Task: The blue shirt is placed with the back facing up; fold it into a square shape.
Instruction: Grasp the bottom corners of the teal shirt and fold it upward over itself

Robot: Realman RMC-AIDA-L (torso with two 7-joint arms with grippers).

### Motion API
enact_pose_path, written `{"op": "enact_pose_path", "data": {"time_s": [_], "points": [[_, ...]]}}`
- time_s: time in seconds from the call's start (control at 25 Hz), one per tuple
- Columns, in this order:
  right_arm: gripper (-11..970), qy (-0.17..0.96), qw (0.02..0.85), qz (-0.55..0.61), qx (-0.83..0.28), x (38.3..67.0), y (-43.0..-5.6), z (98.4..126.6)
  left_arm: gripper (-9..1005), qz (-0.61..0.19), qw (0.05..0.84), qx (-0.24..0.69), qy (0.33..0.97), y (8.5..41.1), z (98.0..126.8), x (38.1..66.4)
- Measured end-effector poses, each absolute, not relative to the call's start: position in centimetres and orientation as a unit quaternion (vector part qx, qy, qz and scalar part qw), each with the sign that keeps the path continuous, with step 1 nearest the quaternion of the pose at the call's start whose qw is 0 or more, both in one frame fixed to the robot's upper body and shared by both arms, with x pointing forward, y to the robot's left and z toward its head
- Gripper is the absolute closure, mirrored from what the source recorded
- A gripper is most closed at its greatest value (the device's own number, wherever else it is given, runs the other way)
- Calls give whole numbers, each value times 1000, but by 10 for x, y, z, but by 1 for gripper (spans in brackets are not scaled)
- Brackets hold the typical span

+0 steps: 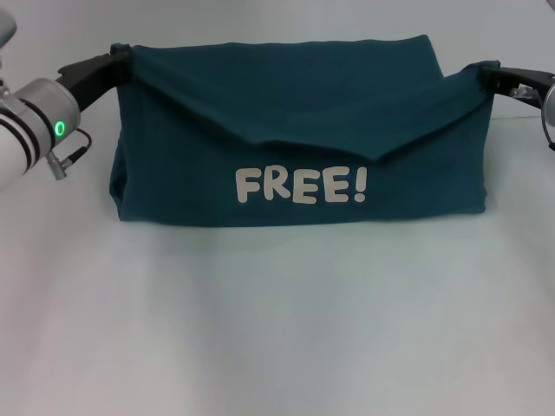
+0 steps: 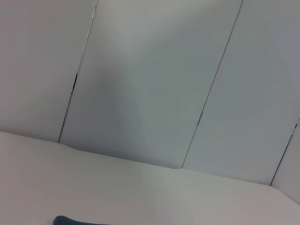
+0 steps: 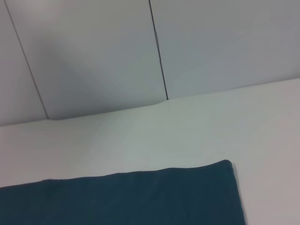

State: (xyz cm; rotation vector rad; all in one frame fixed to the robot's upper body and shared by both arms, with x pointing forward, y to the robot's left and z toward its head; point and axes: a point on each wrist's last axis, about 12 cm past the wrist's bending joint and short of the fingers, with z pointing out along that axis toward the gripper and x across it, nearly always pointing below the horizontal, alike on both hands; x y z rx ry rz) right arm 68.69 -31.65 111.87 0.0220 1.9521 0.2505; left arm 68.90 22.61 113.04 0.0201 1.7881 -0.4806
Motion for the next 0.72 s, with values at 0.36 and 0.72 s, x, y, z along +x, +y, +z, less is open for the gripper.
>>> {"op": "enact_pose_path", "data": {"time_s": [0.36,0.72], "points": [[879,827,553,98,16,685,-316,1113,979,-210,598,11,773,222,1128,689],[859,829,551,96,18,685,-316,1112,978,-210,599,14,773,220,1130,690]]}}
